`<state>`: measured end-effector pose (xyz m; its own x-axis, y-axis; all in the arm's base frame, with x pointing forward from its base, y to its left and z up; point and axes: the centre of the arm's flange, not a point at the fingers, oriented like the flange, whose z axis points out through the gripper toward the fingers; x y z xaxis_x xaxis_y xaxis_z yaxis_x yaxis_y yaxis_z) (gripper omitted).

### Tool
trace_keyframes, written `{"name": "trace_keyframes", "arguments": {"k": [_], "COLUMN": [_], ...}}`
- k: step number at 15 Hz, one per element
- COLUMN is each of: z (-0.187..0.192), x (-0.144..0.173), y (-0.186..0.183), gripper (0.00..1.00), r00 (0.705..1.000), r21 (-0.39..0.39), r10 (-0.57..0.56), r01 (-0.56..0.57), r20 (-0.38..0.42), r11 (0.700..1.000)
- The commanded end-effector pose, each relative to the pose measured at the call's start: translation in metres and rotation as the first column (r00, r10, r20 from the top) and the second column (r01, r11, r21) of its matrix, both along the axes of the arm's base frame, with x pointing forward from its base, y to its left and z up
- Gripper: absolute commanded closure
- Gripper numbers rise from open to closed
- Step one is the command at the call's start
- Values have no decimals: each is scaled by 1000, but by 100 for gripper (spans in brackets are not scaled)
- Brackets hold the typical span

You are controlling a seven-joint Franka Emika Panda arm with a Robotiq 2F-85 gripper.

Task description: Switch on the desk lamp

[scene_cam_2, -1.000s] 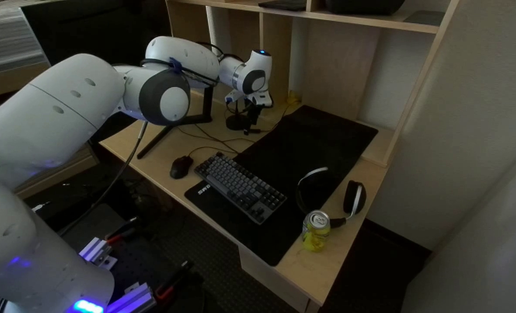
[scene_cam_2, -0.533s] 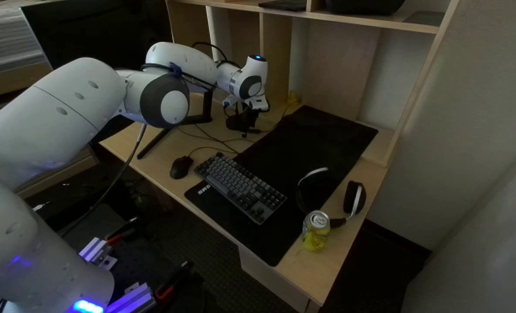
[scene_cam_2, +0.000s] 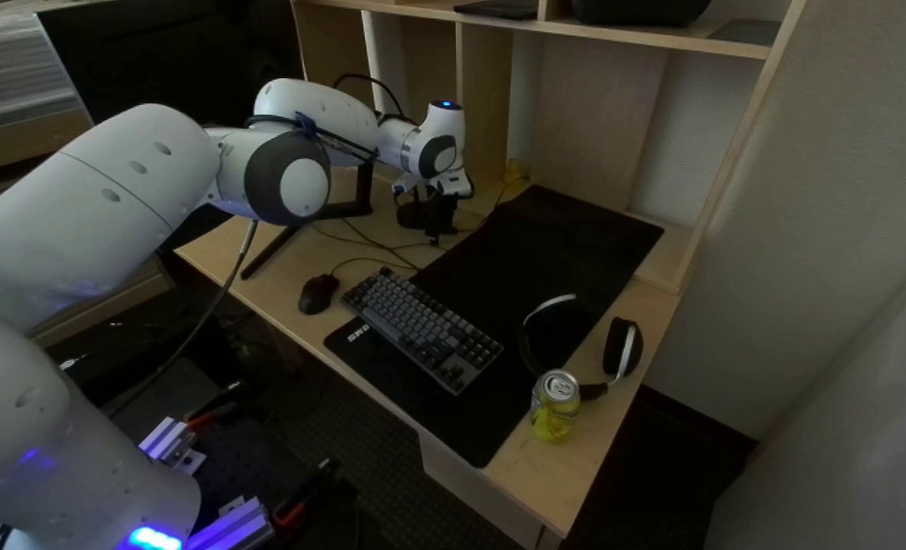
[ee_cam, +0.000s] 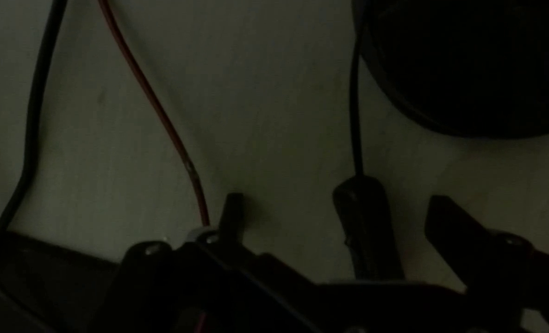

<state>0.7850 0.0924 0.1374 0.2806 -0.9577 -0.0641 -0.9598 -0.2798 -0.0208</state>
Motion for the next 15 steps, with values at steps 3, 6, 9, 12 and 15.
{"name": "trace_keyframes", "arguments": {"k": [3,6,9,12,15], "z": [0,1,5,7,6], "x": [0,0,2,2,2], "y": [0,0,-2,-3,-4], "gripper": [0,33,54,75,95], "r00": [1000,1000,1000,1000,1000], "r21": [6,4,4,4,3], "r10": [11,7,3,0,-3], "r01": [-11,-7,-3,0,3], "r20": [-4,3,6,5,2], "r11": [1000,1000,1000,1000,1000]}}
